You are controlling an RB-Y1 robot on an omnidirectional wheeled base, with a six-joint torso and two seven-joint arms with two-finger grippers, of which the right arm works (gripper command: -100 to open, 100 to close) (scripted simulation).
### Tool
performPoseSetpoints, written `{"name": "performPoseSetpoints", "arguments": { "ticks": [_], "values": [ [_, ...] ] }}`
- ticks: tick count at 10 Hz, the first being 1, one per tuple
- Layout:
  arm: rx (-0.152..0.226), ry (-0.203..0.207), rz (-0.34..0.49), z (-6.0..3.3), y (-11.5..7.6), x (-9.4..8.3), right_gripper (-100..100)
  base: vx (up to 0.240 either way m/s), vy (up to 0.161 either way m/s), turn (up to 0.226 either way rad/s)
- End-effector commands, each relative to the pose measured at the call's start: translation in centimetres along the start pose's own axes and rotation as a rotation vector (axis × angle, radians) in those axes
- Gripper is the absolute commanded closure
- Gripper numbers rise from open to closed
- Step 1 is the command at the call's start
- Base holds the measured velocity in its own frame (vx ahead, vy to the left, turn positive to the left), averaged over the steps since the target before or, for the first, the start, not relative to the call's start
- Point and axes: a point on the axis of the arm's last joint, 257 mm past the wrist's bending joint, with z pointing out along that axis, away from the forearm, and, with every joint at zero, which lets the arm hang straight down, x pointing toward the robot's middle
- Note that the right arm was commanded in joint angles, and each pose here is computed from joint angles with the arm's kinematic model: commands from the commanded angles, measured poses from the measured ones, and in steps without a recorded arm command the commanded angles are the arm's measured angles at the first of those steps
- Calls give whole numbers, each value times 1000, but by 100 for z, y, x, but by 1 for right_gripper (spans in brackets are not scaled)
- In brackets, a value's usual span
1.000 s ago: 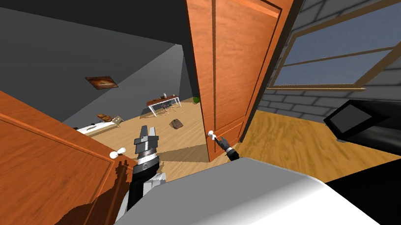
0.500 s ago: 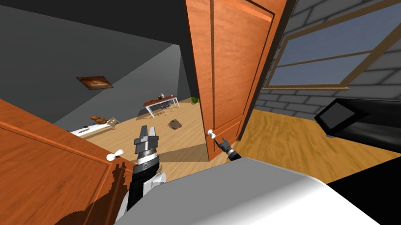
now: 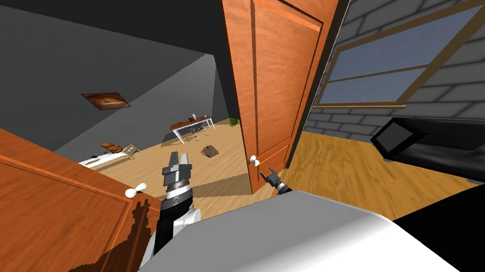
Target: Push the door open
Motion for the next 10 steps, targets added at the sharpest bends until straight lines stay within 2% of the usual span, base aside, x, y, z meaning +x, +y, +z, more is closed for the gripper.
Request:
{"name": "performPoseSetpoints", "arguments": {
  "ticks": [1,4,6,10],
  "values": [
    [-14,6,-66,-67,47,6,-100,-28,32,-92],
    [-32,15,-147,-162,99,21,-100,-27,27,-61],
    [-26,14,-135,-124,86,26,-100,53,16,8],
    [-16,12,-136,-60,74,22,-100,190,66,27]
  ]
}}
